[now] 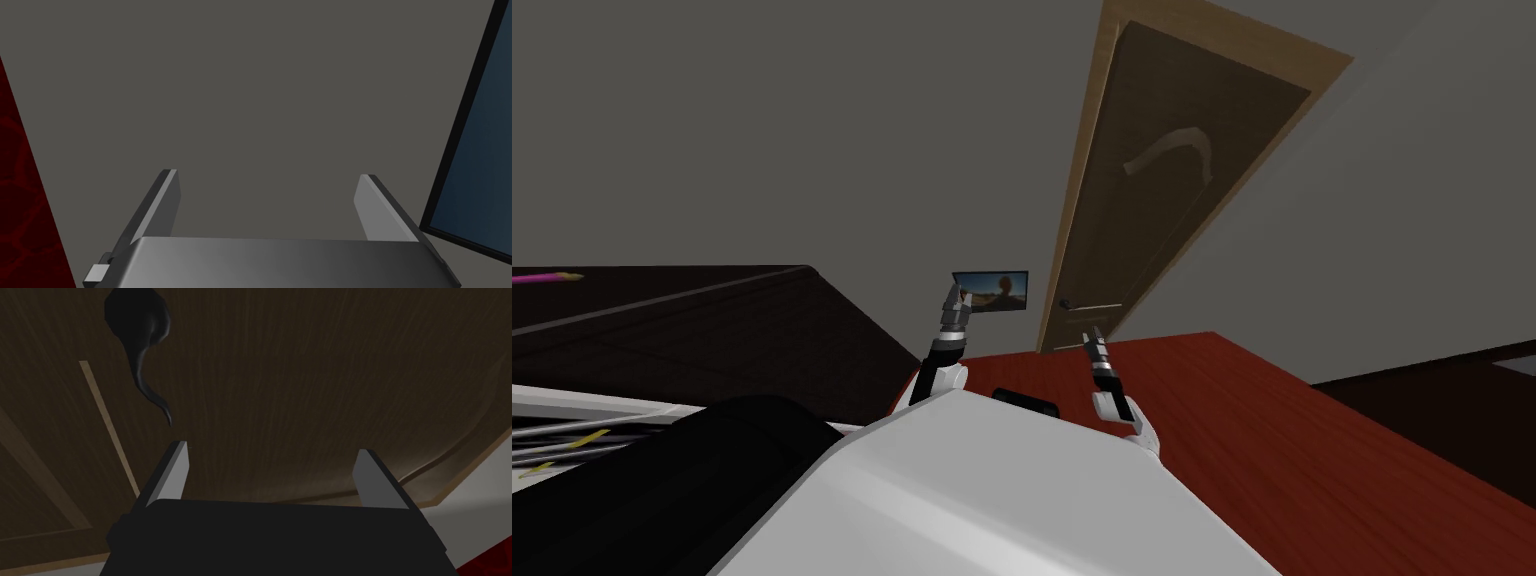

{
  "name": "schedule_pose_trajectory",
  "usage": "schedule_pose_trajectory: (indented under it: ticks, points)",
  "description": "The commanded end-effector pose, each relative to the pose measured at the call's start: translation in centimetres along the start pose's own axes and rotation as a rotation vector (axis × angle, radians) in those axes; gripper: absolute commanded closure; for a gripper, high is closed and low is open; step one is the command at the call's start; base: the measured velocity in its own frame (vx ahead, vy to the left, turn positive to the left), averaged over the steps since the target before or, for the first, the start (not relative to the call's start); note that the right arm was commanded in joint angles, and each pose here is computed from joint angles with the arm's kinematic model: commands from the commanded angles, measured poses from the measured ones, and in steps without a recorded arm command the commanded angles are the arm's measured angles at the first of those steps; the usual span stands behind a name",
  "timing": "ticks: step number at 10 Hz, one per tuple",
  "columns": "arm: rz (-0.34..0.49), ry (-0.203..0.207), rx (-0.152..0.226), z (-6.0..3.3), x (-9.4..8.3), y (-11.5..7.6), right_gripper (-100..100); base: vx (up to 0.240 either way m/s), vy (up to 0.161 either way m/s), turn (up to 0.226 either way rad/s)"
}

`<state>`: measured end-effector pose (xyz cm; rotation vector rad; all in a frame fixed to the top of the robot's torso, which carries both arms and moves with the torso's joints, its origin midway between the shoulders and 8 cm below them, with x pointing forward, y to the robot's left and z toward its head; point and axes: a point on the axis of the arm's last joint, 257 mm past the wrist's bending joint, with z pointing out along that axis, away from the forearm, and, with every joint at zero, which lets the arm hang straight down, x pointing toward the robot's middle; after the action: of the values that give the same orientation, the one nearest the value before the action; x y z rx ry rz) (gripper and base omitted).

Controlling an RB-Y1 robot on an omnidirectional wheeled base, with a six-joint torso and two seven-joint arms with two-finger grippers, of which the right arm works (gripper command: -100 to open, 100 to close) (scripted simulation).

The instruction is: Pull the door open

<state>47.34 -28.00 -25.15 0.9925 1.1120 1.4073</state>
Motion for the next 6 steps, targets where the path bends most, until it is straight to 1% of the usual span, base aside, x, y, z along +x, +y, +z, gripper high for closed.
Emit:
schedule_pose_trajectory:
  ticks: [1,2,3,4,6]
  points:
    - [-0.011,0.004,0.029,-0.13,-0.5,-1.3,-100,0.084,-0.051,0.157]
    - [-0.018,0.008,0.041,-0.17,-0.8,-1.9,-100,0.085,-0.067,0.177]
    - [-0.018,0.006,0.048,-0.32,-0.9,-2.3,-100,0.054,-0.049,0.04]
    - [-0.025,0.008,0.064,-0.49,-1.3,-3.0,-100,0.047,-0.034,0.068]
    - [-0.04,0.01,0.098,-0.9,-2.1,-4.6,-100,0.075,-0.049,0.149]
